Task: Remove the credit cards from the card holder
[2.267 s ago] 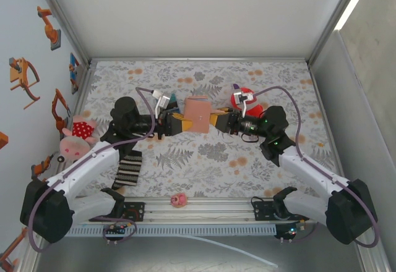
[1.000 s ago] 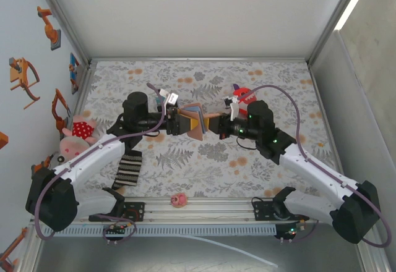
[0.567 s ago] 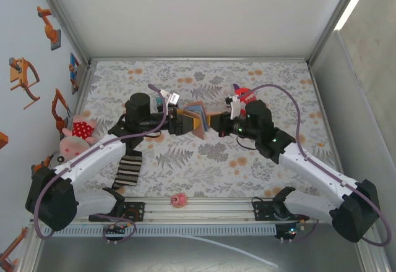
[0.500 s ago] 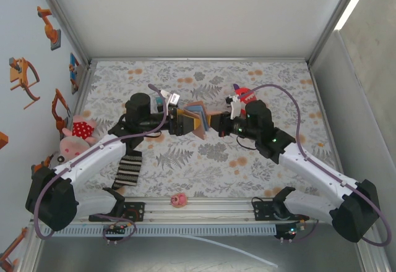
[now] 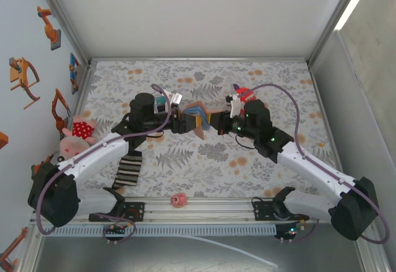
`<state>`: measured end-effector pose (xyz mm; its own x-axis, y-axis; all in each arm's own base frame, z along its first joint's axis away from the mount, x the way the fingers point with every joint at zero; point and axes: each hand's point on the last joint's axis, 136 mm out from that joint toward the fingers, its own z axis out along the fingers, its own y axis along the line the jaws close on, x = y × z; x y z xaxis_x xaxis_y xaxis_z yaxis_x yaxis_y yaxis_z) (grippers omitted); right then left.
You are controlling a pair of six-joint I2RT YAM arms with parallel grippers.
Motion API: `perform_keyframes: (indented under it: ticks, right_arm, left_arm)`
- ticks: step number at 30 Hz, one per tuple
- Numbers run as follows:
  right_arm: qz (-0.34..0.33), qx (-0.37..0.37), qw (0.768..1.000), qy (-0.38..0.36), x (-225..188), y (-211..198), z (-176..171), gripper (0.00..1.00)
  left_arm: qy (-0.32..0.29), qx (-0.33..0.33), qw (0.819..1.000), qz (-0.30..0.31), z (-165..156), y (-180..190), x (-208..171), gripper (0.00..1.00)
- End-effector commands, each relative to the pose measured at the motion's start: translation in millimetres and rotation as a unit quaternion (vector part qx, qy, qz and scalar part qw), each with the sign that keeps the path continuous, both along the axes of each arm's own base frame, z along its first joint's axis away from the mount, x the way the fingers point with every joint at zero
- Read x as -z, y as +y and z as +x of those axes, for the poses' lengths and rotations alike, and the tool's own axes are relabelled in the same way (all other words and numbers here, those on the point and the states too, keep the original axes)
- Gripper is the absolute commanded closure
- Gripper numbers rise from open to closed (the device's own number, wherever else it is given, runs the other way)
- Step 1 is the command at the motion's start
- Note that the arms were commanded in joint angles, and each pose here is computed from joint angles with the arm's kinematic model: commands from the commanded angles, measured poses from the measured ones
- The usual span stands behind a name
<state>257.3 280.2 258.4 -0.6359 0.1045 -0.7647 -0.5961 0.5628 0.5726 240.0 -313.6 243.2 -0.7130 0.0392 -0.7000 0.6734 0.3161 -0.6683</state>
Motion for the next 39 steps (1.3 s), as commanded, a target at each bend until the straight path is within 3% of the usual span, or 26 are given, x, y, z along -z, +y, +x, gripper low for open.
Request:
perform_keyframes:
  ticks: [1,4,9,13,18,30,39]
  right_arm:
    - [0.023,0.01,0.999,-0.028,-26,2,5,1.0]
    - [0.022,0.009,0.999,-0.029,-25,1,4,1.0]
    - [0.013,-0.016,0.999,-0.043,-28,2,-5,1.0]
    - [0.006,-0.052,0.996,-0.069,-33,2,-19,0.8]
    - [0.007,-0.073,0.994,-0.084,-37,2,-28,0.71]
    - [0.025,-0.066,0.993,-0.097,-41,-10,-31,0.77]
    - [0.043,-0.099,0.99,-0.087,-38,-3,-38,0.7]
  left_arm:
    - [-0.023,0.005,1.0,-0.014,-2,-4,-22,0.34]
    - [-0.027,0.002,1.0,-0.011,-1,-3,-25,0.48]
    - [-0.033,0.003,0.999,-0.012,-3,-1,-30,0.58]
    - [-0.041,0.014,0.999,-0.02,-9,1,-37,0.6]
    - [-0.047,0.059,0.996,-0.042,-25,-1,-51,0.66]
    - [-0.072,0.115,0.988,-0.079,-53,3,-72,0.79]
    - [-0.089,0.127,0.984,-0.083,-63,7,-79,0.84]
